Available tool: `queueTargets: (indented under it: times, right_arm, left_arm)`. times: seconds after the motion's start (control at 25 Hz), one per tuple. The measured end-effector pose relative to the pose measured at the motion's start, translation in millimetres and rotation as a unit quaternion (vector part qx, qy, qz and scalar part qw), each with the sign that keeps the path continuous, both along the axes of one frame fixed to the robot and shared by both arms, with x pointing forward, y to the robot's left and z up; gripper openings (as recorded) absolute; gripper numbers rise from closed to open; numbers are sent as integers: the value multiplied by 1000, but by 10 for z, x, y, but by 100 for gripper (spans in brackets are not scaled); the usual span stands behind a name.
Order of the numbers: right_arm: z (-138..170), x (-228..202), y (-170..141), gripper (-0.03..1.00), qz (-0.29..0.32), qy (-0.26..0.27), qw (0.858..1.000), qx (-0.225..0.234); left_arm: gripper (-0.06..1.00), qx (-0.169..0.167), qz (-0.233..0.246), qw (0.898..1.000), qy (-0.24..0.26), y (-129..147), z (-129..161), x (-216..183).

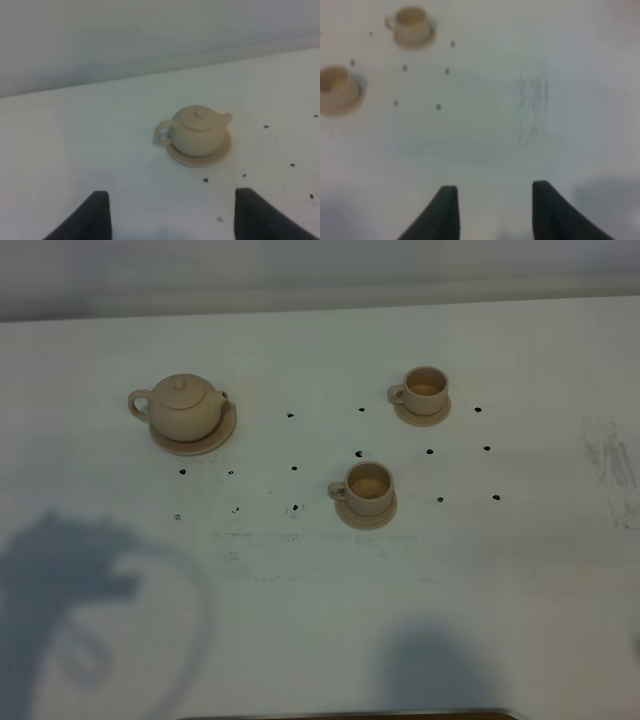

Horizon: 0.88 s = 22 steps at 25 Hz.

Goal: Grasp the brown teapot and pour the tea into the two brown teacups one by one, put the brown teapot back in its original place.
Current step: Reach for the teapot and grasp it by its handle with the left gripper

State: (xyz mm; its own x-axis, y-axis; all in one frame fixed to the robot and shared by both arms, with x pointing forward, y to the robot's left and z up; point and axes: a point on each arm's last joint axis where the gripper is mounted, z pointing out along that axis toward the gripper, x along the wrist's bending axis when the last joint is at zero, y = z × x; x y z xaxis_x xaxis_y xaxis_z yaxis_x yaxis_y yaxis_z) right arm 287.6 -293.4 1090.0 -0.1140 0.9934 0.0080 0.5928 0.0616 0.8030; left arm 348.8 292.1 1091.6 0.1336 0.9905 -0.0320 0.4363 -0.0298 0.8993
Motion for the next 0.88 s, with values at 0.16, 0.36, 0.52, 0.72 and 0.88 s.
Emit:
queueTargets:
  times: [0.16,0.36,0.52,0.72,0.88]
  right_arm:
    - [-138,-212,-15,36,3,-20,1000,16]
    - [-243,-429,-32,36,14,-52,998,29]
    - [-355,-587,-79,36,6,-64,998,24]
    - [-363,-596,-80,36,4,-65,998,27]
    - [-363,-597,-80,36,4,-65,998,27]
  left_arm:
    - [51,-5,-5,1000,17,-12,-25,-24]
    - [51,-11,-3,1000,22,-15,-31,-28]
    - [51,-16,-3,999,36,-14,-60,18]
    - [51,-30,-6,998,60,-12,-129,183]
    - [51,-50,-22,995,88,-34,-231,383]
